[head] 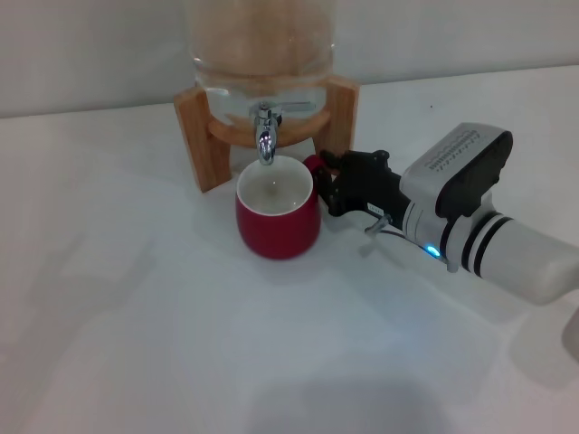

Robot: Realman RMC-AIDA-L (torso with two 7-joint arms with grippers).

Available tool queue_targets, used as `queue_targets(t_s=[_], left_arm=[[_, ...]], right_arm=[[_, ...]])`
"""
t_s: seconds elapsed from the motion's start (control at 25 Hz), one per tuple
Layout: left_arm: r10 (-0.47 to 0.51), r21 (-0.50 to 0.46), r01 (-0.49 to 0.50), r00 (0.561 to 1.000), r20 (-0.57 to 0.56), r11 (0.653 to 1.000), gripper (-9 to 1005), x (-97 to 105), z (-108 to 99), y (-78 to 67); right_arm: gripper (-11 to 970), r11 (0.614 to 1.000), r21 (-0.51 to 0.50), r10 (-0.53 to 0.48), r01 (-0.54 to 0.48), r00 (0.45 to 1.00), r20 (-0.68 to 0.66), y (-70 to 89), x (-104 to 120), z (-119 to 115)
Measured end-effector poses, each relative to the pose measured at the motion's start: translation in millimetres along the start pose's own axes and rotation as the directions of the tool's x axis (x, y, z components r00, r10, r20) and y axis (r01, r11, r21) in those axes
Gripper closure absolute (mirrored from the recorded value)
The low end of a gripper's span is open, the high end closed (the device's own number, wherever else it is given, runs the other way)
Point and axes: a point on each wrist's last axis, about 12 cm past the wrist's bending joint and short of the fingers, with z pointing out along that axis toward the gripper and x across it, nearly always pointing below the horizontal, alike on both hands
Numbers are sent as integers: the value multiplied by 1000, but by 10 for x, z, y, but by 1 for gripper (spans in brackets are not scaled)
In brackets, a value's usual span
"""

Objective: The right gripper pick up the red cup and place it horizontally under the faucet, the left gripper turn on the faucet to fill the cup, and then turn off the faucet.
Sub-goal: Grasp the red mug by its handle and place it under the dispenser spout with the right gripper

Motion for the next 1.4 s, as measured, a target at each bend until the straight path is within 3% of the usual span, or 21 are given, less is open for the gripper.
queue_targets(t_s=[1.4], left_arm=[[-5,10,5,1000,2,1000,122,11,-33,-21]], right_arm=[[751,1000,-13,-10,10,1000,-4,-8,47,-61]])
